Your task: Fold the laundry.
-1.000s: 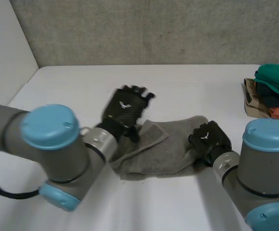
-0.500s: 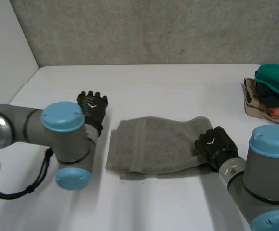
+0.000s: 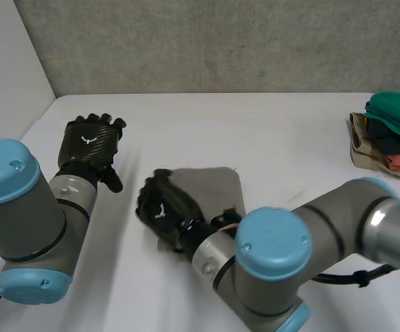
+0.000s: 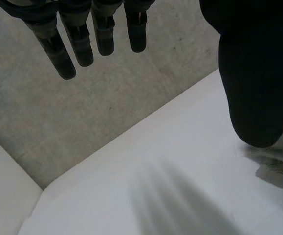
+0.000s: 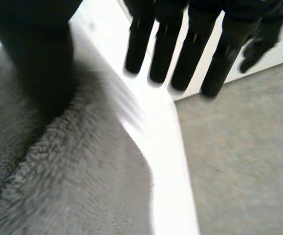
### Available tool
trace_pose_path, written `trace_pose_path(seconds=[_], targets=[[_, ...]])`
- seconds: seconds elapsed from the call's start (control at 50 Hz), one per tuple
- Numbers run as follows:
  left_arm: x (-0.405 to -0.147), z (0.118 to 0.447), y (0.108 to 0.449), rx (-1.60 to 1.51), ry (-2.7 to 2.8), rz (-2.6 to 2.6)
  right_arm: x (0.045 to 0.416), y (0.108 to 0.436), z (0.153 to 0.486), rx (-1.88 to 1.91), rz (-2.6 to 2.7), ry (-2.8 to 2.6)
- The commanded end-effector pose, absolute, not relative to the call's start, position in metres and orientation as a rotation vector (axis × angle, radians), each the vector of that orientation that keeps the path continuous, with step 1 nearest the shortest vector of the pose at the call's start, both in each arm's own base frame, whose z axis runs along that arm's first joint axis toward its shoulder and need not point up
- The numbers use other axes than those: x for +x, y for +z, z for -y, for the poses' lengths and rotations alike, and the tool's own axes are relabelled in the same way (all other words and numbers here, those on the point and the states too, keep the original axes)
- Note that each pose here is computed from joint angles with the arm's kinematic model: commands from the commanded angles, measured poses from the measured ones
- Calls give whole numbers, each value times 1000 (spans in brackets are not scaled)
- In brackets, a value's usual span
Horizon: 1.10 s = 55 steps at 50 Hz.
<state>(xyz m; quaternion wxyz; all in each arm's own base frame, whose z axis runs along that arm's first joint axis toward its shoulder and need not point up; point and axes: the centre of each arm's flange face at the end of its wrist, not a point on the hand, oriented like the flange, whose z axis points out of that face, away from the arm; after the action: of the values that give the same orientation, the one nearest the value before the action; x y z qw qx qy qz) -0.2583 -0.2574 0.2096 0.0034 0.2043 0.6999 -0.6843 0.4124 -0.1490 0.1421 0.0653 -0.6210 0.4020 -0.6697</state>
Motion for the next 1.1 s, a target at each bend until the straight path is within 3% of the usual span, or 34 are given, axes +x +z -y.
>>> trace_pose_path(seconds=[0.02, 0.12, 0.24, 0.34, 0.64, 0.72, 0.88, 1.0, 1.1], targets=[[-260, 262, 214, 616, -2172, -2188, 404, 145, 163, -1563, -1504, -1938], [-274, 261, 226, 609, -2277, -2206, 360, 202, 204, -996, -1794, -1866], [-320, 247, 214, 881, -2374, -2316, 319, 223, 231, -739, -1999, -1709], [-351, 235, 180, 1076, -2261, -2426, 324, 203, 239, -788, -2085, -1555], [-329, 236, 127, 1070, -1735, -2454, 332, 136, 251, -974, -2240, -1386], [-329, 234, 137, 1074, -1764, -2427, 330, 141, 252, -1109, -2242, -1453], [-333, 236, 204, 1059, -2035, -2332, 324, 183, 251, -1083, -2191, -1723], [-328, 240, 256, 1173, -2272, -2253, 336, 192, 206, -1140, -2029, -1814], [-330, 224, 273, 1410, -2386, -2271, 336, 170, 177, -1218, -1989, -1776]])
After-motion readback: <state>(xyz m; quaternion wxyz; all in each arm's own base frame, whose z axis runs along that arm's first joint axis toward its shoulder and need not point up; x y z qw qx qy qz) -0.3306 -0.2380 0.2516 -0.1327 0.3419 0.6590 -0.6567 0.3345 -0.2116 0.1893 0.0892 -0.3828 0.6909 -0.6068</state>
